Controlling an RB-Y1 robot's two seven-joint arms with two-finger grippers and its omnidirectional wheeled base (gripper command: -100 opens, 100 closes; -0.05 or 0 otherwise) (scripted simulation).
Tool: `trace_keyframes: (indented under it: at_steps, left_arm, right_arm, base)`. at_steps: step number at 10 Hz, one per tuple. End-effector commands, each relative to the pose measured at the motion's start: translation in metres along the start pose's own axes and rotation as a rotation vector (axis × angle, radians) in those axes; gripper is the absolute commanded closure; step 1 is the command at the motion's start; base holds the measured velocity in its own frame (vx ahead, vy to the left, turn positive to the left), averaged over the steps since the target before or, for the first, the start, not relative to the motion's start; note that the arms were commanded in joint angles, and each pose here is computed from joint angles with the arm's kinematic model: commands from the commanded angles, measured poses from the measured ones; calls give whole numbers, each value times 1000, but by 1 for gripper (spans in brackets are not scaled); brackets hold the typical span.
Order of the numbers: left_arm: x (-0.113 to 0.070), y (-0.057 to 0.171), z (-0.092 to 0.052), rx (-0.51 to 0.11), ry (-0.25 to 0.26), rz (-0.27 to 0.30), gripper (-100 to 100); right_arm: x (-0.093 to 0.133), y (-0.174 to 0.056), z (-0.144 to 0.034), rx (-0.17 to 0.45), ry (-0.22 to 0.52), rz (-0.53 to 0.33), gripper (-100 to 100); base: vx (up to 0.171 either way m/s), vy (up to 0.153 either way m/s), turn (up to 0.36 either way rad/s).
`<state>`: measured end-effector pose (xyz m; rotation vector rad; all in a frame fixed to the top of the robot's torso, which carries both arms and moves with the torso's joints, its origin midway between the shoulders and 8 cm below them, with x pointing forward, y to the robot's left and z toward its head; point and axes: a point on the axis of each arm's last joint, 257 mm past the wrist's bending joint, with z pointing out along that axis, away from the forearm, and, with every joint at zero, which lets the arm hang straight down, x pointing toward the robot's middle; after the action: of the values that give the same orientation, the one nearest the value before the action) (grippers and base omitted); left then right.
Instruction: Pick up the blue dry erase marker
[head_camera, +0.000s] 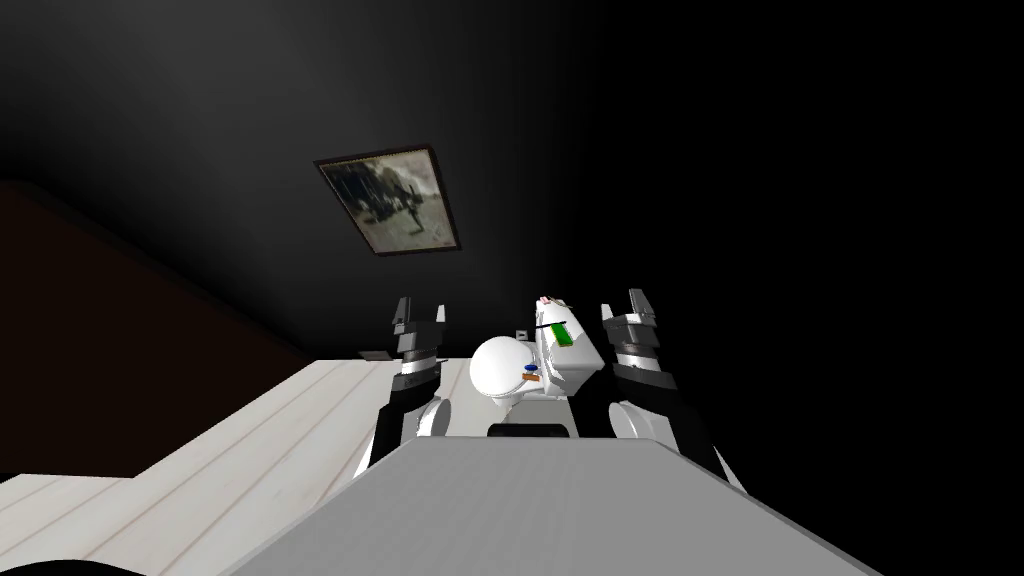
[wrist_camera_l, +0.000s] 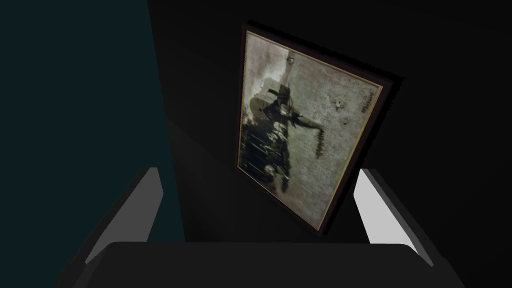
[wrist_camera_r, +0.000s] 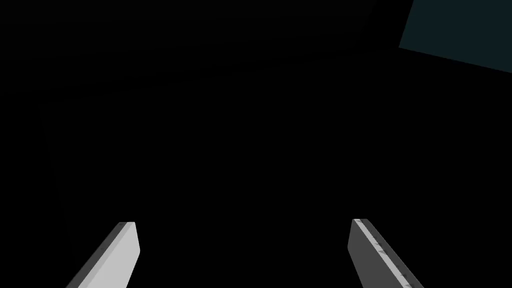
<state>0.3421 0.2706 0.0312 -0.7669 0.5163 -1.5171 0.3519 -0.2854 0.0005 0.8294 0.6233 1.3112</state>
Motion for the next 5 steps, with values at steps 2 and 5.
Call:
trace_keyframes:
  at_steps: [2, 5]
  left_arm:
    - [0, 0, 0, 0, 0, 0, 0]
    - [0, 0, 0, 0, 0, 0, 0]
  right_arm:
    - [3, -9, -5, 19, 66, -68, -100]
    - [4, -21, -13, 43, 140, -157, -100]
  base:
    - [-40, 9, 57]
    - [-75, 24, 73]
